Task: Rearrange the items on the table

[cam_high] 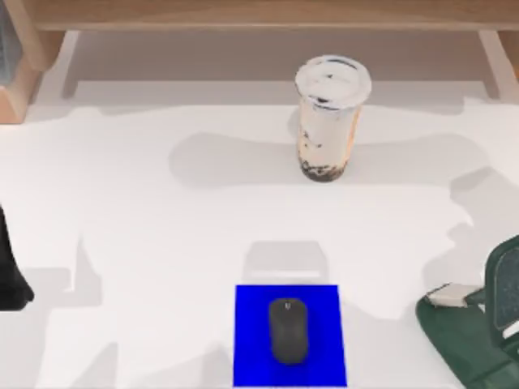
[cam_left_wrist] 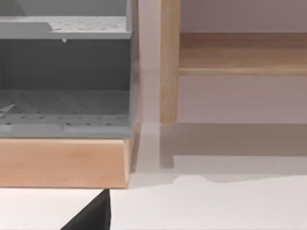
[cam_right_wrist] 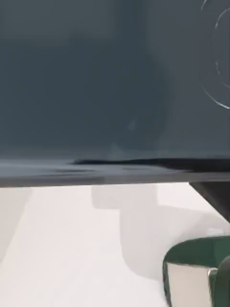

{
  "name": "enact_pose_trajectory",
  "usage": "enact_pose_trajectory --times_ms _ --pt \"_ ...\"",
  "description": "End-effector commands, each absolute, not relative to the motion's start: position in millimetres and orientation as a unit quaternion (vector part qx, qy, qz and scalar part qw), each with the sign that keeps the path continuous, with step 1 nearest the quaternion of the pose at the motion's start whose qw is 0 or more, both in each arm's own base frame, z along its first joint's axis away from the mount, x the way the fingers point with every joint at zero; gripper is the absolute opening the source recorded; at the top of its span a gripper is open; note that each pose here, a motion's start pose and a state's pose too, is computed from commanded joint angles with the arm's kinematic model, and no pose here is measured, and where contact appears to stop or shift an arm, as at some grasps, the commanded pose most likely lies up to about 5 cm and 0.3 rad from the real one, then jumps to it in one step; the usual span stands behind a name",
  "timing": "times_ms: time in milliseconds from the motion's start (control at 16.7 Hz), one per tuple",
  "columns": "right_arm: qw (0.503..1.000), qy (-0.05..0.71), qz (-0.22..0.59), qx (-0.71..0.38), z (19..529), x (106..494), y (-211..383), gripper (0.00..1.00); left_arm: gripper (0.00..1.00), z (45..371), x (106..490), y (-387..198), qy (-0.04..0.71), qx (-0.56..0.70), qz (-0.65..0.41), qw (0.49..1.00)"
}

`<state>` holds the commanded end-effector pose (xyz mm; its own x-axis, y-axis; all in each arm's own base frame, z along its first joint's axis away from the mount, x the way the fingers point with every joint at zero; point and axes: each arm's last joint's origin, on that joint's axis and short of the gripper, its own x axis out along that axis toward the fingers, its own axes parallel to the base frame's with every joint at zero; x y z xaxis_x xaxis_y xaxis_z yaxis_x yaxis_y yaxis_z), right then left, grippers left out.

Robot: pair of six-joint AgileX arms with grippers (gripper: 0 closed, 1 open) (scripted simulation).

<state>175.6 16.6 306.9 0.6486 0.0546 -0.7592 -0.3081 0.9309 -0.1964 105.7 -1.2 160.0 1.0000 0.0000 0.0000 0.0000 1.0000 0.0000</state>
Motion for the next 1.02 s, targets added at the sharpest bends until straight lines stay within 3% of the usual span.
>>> enact_pose_trajectory --times_ms 420,1020 --pt "0.945 0.261 0.176 -0.093 267.0 76.4 28.4 0.0 1.0 160.0 105.7 -1.2 0.0 0.0 0.0 1.0" --pt "0.95 0.222 0.213 -0.057 238.9 57.0 27.3 0.0 1.0 160.0 105.7 -1.2 0.0 0.0 0.0 1.0"
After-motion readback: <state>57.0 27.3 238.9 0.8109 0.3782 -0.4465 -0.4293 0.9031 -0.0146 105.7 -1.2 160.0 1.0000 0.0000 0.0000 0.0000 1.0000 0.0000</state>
